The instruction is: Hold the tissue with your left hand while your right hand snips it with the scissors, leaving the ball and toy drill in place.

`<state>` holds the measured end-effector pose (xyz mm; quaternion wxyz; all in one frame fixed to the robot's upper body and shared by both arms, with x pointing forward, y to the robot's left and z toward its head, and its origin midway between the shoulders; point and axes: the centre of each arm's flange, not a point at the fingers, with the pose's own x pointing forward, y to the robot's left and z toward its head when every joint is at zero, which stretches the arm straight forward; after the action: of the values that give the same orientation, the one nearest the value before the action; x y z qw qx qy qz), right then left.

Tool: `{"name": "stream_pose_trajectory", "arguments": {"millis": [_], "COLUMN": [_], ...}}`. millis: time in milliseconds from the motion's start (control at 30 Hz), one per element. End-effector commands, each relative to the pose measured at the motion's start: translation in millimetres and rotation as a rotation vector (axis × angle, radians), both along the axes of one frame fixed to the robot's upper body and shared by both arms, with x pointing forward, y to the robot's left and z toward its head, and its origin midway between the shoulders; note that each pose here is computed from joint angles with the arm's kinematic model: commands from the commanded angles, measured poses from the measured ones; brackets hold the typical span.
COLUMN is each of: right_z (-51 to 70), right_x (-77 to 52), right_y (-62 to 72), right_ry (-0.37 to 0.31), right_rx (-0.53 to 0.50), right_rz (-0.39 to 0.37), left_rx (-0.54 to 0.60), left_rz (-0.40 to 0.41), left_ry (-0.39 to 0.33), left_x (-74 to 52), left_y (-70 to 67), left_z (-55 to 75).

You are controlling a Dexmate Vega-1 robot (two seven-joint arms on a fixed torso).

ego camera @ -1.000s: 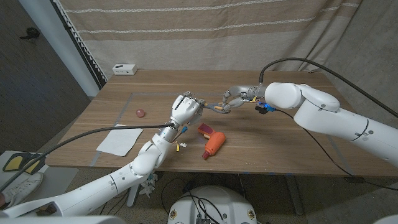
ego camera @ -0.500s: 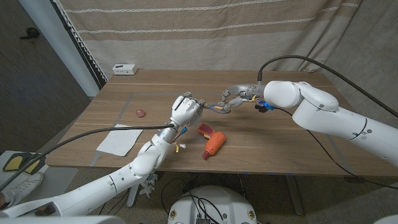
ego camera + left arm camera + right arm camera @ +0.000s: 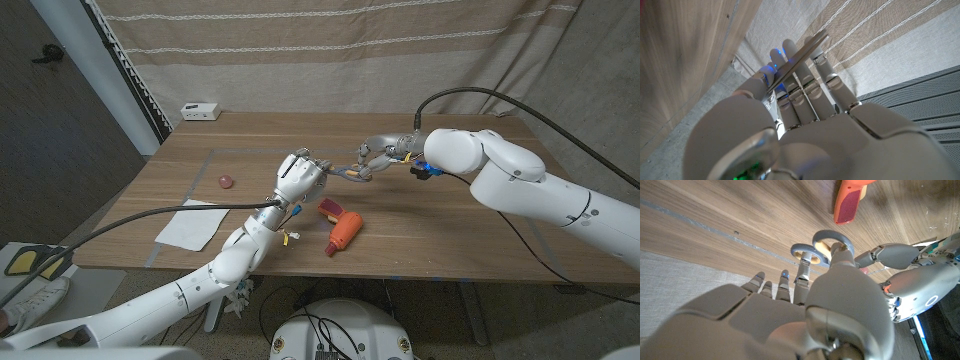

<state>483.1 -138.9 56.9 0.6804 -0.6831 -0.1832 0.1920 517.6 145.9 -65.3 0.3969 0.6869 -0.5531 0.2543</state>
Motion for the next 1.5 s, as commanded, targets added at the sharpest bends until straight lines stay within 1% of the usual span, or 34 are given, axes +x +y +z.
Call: {"name": "stream_pose_trajectory", "arguments": {"millis": [33, 300, 667, 733, 967, 1333, 1500], "right_z": [-1.0, 1.3, 2.3, 2.6, 3.2, 4.8, 4.0], "right_x": [-2.2, 0.1, 0.0, -0.3, -1.4, -2.6, -2.3], "right_y": [-0.8, 0.2, 1.3, 0.9, -0.9, -0.1, 1.1], "right_ry": [-0.016, 0.012, 0.026, 0.029, 0.039, 0.038, 0.049], "right_rx": [-0.027, -0.066, -0.084, -0.087, -0.093, -0.112, -0.125], "right_rz": [-0.005, -0.012, -0.014, -0.014, -0.009, -0.019, -0.013], "left_rx": [-0.003, -0.005, -0.007, -0.02, -0.019, -0.016, -0.027], "left_rz": [-0.001, 0.0, -0.003, -0.007, -0.009, -0.011, -0.01], "left_ry": [-0.004, 0.004, 0.006, 0.019, 0.025, 0.027, 0.025], "left_x": [-2.6, -3.2, -3.4, -3.4, -4.1, -5.0, -5.6], "left_y": [-2.2, -2.8, -2.9, -3.1, -4.3, -5.9, -5.1], "left_z": [-0.3, -1.6, -4.0, -4.6, -8.9, -9.3, -9.2]}}
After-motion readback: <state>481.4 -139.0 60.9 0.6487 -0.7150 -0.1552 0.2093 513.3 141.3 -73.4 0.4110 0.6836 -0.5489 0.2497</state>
